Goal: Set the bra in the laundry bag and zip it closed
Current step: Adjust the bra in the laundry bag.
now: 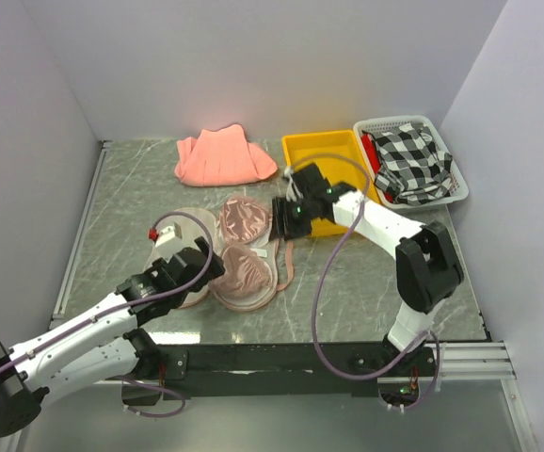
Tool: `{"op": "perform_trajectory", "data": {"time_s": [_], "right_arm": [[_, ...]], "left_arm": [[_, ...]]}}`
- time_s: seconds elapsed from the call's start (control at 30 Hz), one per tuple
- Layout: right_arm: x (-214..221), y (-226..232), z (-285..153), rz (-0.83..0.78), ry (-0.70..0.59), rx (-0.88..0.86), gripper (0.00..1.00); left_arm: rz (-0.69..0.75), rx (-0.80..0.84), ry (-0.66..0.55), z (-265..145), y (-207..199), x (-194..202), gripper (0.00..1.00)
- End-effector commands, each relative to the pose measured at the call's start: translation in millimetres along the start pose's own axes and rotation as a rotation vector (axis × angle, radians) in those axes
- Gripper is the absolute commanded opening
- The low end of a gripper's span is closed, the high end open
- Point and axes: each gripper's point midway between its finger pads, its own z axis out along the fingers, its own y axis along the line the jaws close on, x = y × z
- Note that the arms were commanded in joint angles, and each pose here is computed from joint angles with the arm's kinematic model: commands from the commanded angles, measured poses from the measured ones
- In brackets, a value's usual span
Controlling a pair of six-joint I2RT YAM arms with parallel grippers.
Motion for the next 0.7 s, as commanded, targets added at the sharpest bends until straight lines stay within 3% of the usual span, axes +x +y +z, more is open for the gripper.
{"op": "perform_trajectory", "data": {"time_s": [0.0, 0.3, 0.67], "right_arm": [[44.0, 35.9, -5.6, 0.021, 0.046, -0.204, 0.58], [87.4, 68.8, 12.4, 0.031, 0.132, -0.286, 0.56], [96.4, 49.6, 28.1, 0.054, 0.155, -0.186, 0.54]], "left_arm": [[-0.051, 0.115, 0.072, 0.7, -11.7, 20.1, 0.97], [-0.041, 0.108, 0.093, 9.4, -16.3, 27.6, 0.97], [-0.034, 0.083, 0.130, 19.9, -15.2, 40.9, 0.99]]}}
